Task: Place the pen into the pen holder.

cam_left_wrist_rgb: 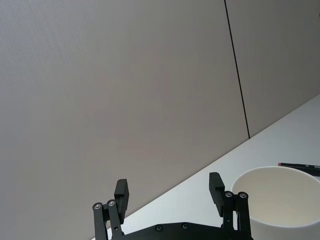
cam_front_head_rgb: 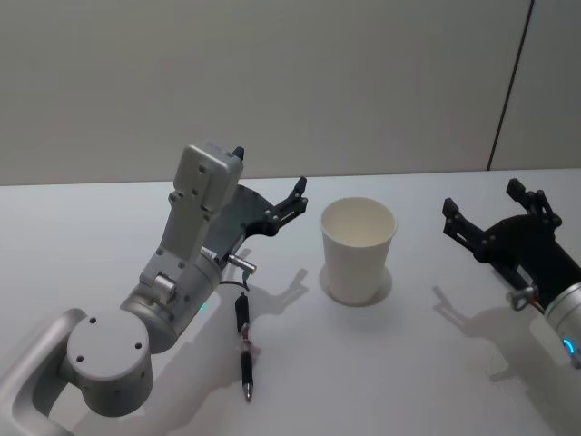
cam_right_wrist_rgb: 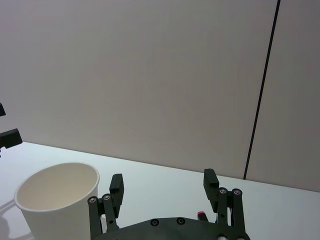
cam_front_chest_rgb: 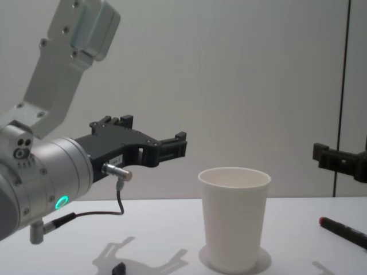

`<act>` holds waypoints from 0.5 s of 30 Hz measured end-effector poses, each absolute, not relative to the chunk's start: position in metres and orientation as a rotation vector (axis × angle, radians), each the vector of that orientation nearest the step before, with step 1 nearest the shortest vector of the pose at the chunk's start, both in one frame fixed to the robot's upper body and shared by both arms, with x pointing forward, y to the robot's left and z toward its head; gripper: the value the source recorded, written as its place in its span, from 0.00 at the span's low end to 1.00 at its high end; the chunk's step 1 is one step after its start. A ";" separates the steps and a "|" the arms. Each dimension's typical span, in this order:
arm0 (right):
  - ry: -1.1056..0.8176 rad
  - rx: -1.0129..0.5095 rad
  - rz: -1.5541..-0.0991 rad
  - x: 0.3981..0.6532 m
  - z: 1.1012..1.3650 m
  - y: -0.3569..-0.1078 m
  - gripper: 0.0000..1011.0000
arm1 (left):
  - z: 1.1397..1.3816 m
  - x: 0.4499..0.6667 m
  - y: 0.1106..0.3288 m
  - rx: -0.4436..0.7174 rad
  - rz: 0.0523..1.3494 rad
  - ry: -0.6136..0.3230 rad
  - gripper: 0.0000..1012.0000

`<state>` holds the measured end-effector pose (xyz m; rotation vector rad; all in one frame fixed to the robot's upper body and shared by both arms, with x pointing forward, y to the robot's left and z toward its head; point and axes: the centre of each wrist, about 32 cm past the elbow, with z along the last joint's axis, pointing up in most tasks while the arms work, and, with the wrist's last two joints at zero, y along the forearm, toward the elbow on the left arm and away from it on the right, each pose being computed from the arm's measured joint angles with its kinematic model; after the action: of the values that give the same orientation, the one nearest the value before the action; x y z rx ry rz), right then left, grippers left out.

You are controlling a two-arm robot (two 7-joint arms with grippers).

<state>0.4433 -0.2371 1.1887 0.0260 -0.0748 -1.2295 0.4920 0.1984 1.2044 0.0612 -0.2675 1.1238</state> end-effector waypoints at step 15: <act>-0.075 0.026 -1.229 0.443 1.189 -0.237 0.99 | 1.204 0.492 0.198 0.061 1.124 -0.268 0.99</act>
<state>0.4433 -0.2371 1.1887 0.0260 -0.0748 -1.2295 0.4920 0.1984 1.2044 0.0612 -0.2676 1.1238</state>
